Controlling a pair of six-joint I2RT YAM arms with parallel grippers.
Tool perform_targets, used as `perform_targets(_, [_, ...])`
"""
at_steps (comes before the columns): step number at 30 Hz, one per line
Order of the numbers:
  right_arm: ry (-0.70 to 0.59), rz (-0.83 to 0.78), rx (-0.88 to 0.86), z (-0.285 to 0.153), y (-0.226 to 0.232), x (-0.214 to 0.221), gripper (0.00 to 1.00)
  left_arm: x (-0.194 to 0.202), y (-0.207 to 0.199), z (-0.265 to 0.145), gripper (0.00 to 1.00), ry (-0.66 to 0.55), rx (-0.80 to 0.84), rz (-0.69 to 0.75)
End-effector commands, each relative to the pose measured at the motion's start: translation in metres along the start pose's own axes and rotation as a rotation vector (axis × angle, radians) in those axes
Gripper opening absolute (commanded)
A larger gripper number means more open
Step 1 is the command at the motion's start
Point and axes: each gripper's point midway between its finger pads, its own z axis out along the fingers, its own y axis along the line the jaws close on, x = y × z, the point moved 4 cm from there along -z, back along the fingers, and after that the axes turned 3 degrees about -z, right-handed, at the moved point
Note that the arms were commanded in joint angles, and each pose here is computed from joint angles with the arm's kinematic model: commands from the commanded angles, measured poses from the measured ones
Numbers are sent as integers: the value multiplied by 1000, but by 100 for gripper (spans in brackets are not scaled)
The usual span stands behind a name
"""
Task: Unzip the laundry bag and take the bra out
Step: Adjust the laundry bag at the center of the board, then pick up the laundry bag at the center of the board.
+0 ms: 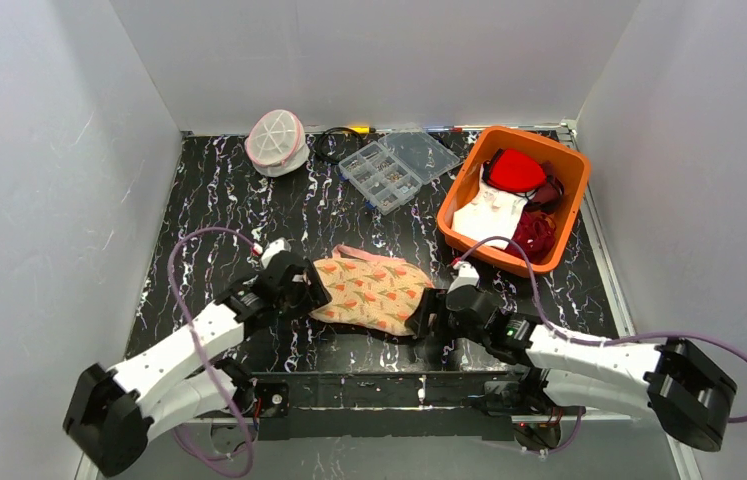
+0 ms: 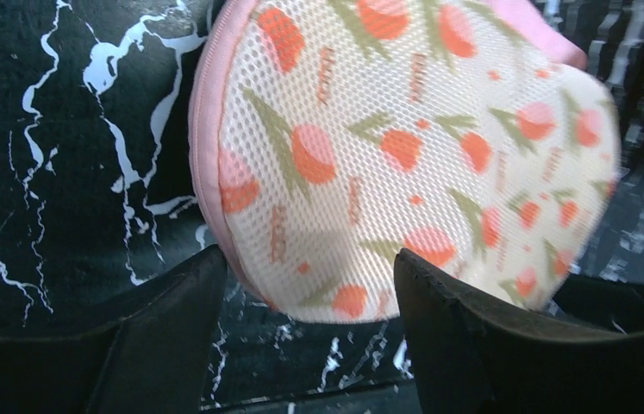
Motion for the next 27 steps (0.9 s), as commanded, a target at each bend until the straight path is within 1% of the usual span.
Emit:
perform_targets(1, [-101,-22,45,-18,3,-28,88,7,9,-25,71,6,75,-14])
perform_targets(3, [-101,-32,67,-23,-2,-30,93,18,12,-31,74,34,141,-54])
perform_targets(5, [-90,-37,55,-25,-4,-33,95,29,13,-34,75,70,207,-104])
perform_targets(8, [-69,-22,26,-22,-8,-37,96,46,13,-36,78,136,298,-179])
perform_targets(11, [-29,7,-27,-14,-10,-36,95,54,10,-39,81,153,378,-220])
perform_targets(12, [-22,24,-40,-11,-12,-37,94,54,9,-40,92,148,391,-227])
perform_targets(13, [-24,32,-70,-10,-9,-40,93,54,8,-41,97,144,403,-228])
perform_targets(16, [-22,36,-140,-5,-2,-44,92,55,4,-44,98,145,432,-220])
perform_targets(20, [12,41,-176,4,0,-46,90,58,1,-43,98,151,438,-200])
perform_targets(23, [50,64,-202,7,1,-40,88,61,0,-42,98,157,437,-193])
perform_targets(27, [61,112,-206,9,-5,-29,87,64,2,-39,98,157,438,-195])
